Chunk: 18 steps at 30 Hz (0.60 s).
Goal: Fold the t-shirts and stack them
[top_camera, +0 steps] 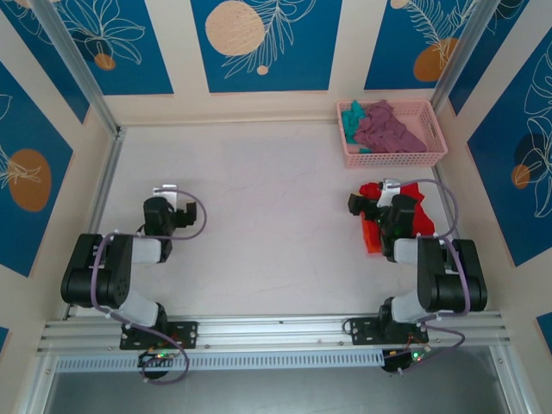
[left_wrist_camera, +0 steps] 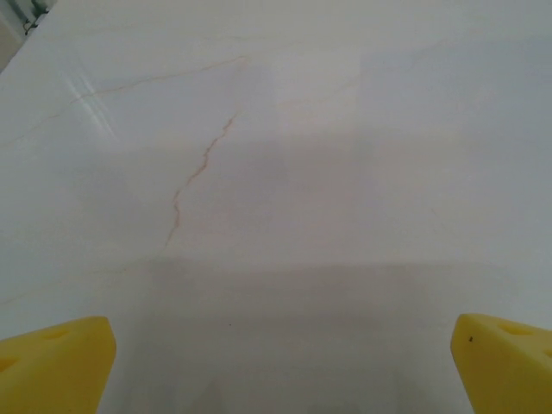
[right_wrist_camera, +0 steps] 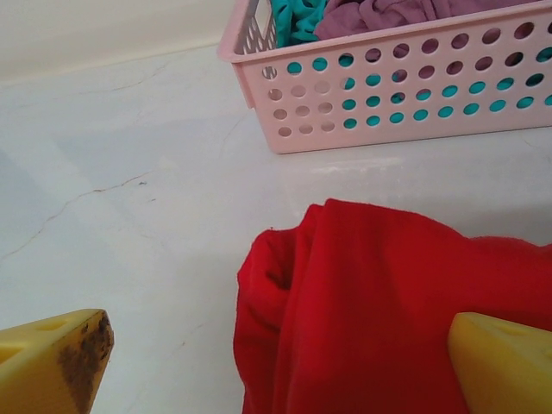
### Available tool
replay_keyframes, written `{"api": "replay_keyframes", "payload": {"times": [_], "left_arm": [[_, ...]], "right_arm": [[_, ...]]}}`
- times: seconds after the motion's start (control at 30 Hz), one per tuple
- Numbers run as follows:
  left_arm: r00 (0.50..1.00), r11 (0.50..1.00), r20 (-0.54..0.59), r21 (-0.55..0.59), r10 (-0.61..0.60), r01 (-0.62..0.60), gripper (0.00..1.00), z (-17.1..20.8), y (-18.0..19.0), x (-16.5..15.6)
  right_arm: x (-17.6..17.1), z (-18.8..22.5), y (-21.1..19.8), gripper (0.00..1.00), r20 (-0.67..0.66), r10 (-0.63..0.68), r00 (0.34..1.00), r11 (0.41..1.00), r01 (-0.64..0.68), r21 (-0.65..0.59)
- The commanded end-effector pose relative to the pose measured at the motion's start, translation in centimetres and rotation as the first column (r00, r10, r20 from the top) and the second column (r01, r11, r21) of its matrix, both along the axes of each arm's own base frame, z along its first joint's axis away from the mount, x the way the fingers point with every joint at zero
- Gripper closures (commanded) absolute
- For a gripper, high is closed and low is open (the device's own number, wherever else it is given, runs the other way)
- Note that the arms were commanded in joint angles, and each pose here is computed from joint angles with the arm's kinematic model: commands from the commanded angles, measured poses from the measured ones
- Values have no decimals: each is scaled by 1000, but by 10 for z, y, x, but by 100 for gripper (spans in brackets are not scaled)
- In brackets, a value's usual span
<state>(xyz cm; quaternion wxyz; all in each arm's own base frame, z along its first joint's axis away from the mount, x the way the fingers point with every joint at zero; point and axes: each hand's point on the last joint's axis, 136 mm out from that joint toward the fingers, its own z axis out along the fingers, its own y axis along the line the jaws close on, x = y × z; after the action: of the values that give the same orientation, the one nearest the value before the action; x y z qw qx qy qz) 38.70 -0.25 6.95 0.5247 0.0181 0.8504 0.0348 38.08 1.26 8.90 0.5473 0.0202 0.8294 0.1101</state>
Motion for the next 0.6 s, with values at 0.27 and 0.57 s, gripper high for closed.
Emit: {"api": "replay_keyframes", "payload": {"times": [0.27,0.57], "left_arm": [[988,994,120,-23,-101,104,0,22,-21,9],[987,993,116,-19,-111,114,0,21,-23,10]], "right_arm": [[13,6,13,1,28,39,999,998,-38,-40],[13,6,13,1,28,38,999,999,-37,-40]]}}
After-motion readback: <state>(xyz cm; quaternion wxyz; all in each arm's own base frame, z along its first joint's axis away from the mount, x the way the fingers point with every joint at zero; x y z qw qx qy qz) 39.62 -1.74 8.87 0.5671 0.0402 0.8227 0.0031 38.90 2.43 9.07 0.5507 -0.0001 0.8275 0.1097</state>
